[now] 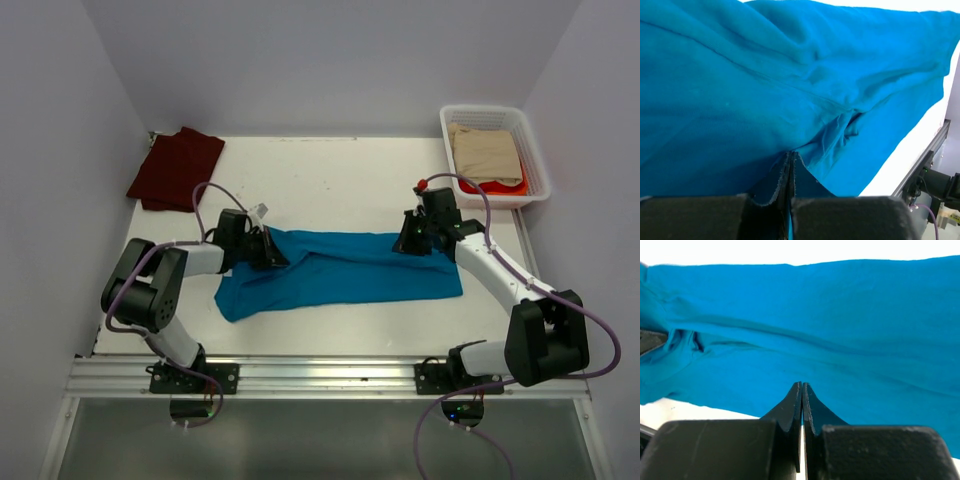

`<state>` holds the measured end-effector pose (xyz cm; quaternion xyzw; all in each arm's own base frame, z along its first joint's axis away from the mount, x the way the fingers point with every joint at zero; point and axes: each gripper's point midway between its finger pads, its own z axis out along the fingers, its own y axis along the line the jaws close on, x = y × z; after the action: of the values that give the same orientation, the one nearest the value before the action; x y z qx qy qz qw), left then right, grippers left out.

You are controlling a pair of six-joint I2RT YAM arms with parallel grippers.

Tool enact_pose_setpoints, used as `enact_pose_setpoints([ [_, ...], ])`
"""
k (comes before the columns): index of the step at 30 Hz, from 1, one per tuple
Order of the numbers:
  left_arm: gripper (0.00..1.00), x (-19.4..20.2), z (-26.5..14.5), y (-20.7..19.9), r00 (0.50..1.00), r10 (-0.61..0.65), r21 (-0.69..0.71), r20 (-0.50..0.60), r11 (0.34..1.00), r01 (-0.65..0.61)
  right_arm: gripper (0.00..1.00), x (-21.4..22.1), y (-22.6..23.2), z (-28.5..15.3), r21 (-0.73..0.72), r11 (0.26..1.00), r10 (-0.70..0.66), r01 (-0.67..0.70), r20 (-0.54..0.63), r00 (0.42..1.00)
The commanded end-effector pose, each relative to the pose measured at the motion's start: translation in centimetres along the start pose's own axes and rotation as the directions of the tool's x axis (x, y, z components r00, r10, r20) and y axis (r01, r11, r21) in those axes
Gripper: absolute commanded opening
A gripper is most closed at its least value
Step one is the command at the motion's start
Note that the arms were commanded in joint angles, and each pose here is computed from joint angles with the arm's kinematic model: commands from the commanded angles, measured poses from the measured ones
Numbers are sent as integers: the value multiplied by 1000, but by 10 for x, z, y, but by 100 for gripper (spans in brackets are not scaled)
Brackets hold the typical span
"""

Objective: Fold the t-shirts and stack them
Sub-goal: Fold the tshirt

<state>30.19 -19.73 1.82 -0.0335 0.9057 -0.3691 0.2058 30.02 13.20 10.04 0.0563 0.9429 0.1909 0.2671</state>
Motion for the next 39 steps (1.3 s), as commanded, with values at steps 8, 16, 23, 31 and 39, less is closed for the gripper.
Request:
enact_pose_setpoints([
  [8,0,28,-18,-37,1000,16,52,-16,999,-15,0,-2,-5,0,17,1000,-18,18,15,1000],
  [16,0,51,-24,-51,998,5,73,-63,997,0,0,-1,-2,3,7,1000,-16,16,2,1000],
  [23,0,58,-40,-88,997,80,131,-8,988,-78,0,1,0,4,-10,1000,-15,15,-6,1000],
  [31,5,3,-93,-22,943,120,-363,312,932,1,0,-8,-35,-14,201,980,-7,-5,61,998],
  [39,0,24,-78,46,968,2,-488,253,864,125,0,-19,-99,-34,558,820,31,-124,173,985],
])
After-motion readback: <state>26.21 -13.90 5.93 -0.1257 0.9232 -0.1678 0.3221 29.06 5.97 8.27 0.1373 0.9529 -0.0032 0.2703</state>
